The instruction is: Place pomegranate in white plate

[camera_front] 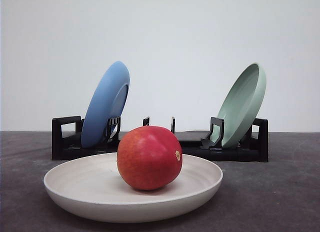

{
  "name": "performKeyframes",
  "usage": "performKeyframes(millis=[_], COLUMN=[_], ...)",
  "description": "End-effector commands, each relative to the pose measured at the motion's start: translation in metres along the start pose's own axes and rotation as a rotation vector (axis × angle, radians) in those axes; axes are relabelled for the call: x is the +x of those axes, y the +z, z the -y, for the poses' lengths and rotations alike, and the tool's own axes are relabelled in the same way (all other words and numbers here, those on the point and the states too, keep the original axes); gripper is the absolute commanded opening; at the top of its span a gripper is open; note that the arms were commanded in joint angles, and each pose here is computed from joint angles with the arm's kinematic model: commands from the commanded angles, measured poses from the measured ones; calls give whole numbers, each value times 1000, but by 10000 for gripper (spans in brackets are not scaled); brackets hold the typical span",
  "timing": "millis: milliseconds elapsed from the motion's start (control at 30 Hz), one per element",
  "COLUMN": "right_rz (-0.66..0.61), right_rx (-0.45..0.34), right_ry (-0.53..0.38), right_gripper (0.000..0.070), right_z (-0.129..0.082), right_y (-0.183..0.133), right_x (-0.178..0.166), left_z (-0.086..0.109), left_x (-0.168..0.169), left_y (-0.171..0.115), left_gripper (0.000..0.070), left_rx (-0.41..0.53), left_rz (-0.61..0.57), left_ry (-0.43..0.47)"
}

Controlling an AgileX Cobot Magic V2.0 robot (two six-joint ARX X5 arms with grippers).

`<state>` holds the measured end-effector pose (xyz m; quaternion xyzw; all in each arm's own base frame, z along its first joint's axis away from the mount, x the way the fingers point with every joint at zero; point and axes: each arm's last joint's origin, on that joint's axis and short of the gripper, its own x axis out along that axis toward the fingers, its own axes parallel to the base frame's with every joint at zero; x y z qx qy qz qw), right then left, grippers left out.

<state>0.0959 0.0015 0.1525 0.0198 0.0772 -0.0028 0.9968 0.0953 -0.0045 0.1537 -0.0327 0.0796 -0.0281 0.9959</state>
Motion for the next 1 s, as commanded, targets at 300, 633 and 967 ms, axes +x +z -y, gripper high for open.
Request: performKeyframes(millis=[300, 633, 967], right_rz=[5, 5, 5], right_rx=[9, 9, 9], right_ry=[-2, -2, -2], right_gripper=[16, 16, 16], right_z=[0, 0, 0], right_y=[-1, -1, -1], right_x=[0, 0, 0], left_z=[0, 0, 0], left_x=[1, 1, 1], left_y=[-2, -2, -2], left_gripper=[0, 0, 0], left_rx=[10, 10, 10], left_rz=[6, 6, 6], left_ry=[4, 4, 4])
